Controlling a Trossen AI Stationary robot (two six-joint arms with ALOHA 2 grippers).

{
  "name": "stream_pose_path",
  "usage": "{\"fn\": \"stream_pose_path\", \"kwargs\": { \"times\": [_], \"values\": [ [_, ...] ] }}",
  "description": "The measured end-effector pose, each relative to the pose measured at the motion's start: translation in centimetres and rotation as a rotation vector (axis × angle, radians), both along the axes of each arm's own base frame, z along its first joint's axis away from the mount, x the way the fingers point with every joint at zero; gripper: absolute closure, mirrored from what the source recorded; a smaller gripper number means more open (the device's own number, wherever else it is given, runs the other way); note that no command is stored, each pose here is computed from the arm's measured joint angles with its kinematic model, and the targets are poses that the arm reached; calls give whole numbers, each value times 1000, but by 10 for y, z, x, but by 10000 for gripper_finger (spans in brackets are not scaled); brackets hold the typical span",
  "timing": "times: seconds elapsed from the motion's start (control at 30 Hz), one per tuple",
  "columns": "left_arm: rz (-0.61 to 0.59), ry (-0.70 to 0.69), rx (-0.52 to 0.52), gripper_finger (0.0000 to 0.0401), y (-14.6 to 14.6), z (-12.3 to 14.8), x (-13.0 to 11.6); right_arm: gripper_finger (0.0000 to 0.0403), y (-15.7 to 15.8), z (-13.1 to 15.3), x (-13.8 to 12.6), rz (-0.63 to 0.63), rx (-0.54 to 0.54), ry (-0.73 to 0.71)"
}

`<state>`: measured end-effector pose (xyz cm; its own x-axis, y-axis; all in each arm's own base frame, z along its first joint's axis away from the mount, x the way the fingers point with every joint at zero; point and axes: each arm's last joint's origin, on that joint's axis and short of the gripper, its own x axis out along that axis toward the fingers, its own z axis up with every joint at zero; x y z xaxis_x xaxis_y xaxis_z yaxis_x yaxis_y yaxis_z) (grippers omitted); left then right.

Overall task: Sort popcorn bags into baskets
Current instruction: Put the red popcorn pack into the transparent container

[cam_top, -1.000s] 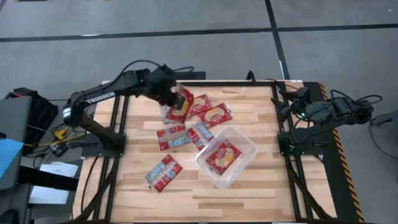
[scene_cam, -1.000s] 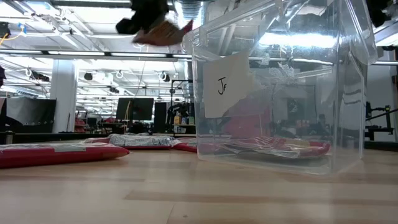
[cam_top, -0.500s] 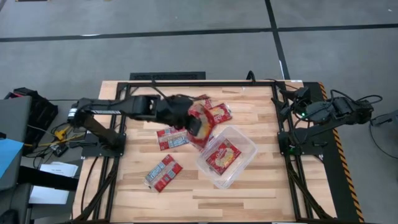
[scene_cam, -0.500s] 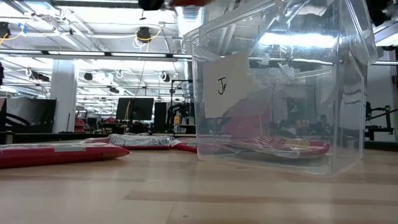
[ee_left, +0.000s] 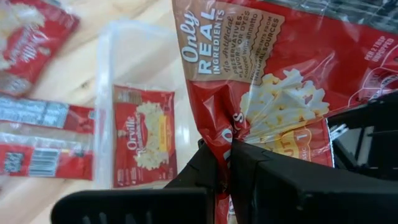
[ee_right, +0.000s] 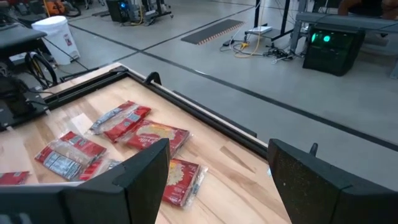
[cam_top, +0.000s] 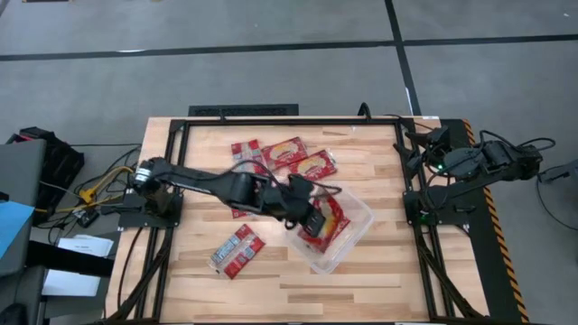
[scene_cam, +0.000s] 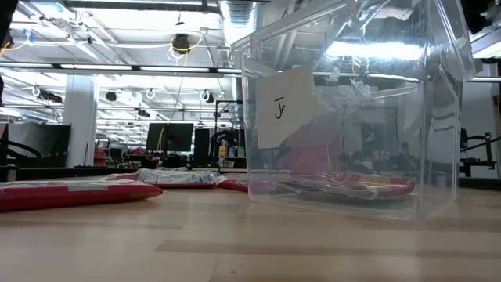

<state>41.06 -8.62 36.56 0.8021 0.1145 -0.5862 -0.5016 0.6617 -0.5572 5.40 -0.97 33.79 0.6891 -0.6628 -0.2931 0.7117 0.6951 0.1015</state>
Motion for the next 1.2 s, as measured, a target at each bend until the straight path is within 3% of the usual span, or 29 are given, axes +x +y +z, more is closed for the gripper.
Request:
{"fn": "stream_pose_path", "kwargs": {
  "times": [0.33, 0.57, 0.87, 1.2],
  "values": [
    [-56, 168, 91, 401, 6, -56, 33, 107, -1, -4, -2, -6, 4, 36],
    [-107, 183, 66, 401, 29, -75, 50, 107, -1, -8, -5, -19, 19, 62],
    [-137, 243, 36, 400, 33, -100, 60, 107, -2, -9, -7, -26, 25, 64],
    [-148, 230, 49, 315, 32, -101, 62, 107, -1, -9, -6, -15, 37, 62]
  ]
}}
